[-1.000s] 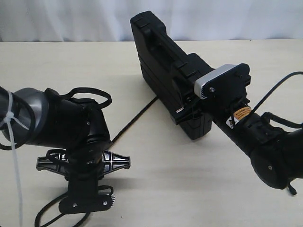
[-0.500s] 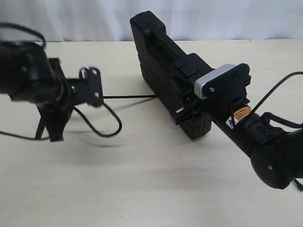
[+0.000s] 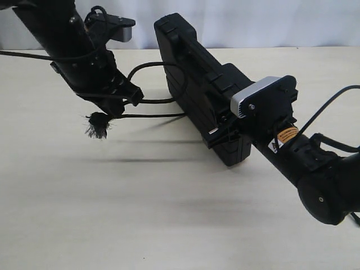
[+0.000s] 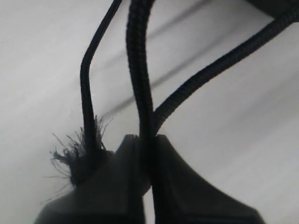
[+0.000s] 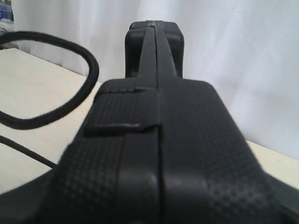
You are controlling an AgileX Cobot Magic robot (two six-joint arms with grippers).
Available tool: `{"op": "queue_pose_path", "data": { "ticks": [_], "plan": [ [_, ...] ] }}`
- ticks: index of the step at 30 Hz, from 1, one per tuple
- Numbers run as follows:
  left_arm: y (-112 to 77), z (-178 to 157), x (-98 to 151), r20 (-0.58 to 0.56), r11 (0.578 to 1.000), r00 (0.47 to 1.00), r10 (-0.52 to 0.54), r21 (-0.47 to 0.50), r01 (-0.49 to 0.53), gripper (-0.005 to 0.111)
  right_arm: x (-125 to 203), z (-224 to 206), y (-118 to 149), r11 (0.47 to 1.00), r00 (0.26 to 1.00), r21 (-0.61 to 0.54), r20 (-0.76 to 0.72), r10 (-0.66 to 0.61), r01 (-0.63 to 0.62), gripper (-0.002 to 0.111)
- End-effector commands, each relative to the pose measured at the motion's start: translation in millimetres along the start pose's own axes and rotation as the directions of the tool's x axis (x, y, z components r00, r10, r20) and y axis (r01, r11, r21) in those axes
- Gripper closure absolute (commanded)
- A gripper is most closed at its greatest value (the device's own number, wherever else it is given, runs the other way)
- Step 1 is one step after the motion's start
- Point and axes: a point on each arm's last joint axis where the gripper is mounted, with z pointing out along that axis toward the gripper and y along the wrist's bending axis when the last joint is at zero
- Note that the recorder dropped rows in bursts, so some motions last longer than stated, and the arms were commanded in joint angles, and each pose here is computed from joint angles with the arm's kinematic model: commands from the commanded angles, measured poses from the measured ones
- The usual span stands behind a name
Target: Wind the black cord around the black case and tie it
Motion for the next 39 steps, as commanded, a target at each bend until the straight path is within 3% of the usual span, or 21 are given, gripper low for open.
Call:
{"op": "queue_pose_path", "data": {
  "ticks": [1,12,19,24,26,32,35,39],
  "plan": [
    [-3.5,7.0,-13.0,-0.020,0.996,0.997,-0.070,0.062,0.071,0.107,11.9,-1.2,2.6,1.000,0.995,-0.025,-0.098,0.009,-0.012,0.104],
    [-11.8,-9.9,-38.4,0.076,0.983,0.990,-0.118,0.149,0.106,0.107,11.9,-1.2,2.6,1.000,0.995,-0.025,-0.098,0.009,-0.012,0.104],
    [-12.9,9.8,-43.7,0.046,0.972,0.990,-0.131,0.202,0.119,0.107,12.4,-1.3,2.7,1.000,0.995,-0.026,-0.103,0.009,-0.012,0.104],
    [-26.8,7.4,-57.8,0.189,0.930,0.977,-0.094,0.368,0.018,0.107,12.4,-1.3,2.7,1.000,0.995,-0.026,-0.103,0.009,-0.012,0.104],
    [-29.8,2.7,-63.4,0.257,0.921,0.965,-0.061,0.387,-0.044,0.107,12.7,-1.4,4.6,0.999,0.994,-0.049,-0.106,-0.005,-0.001,0.104],
    [-25.0,1.7,-69.7,0.340,0.943,0.940,0.013,0.308,-0.124,0.107,13.6,-2.6,15.2,0.982,0.990,-0.175,-0.102,-0.094,0.075,0.103],
    [-20.0,4.4,-66.6,0.315,0.958,0.945,0.081,0.239,-0.162,0.107,14.0,-2.3,12.9,0.987,0.991,-0.148,-0.110,-0.082,0.065,0.095],
    [-15.3,6.3,-64.5,0.291,0.966,0.949,0.124,0.181,-0.182,0.107,14.1,-2.2,12.1,0.988,0.990,-0.139,-0.112,-0.081,0.065,0.073]
  ]
}}
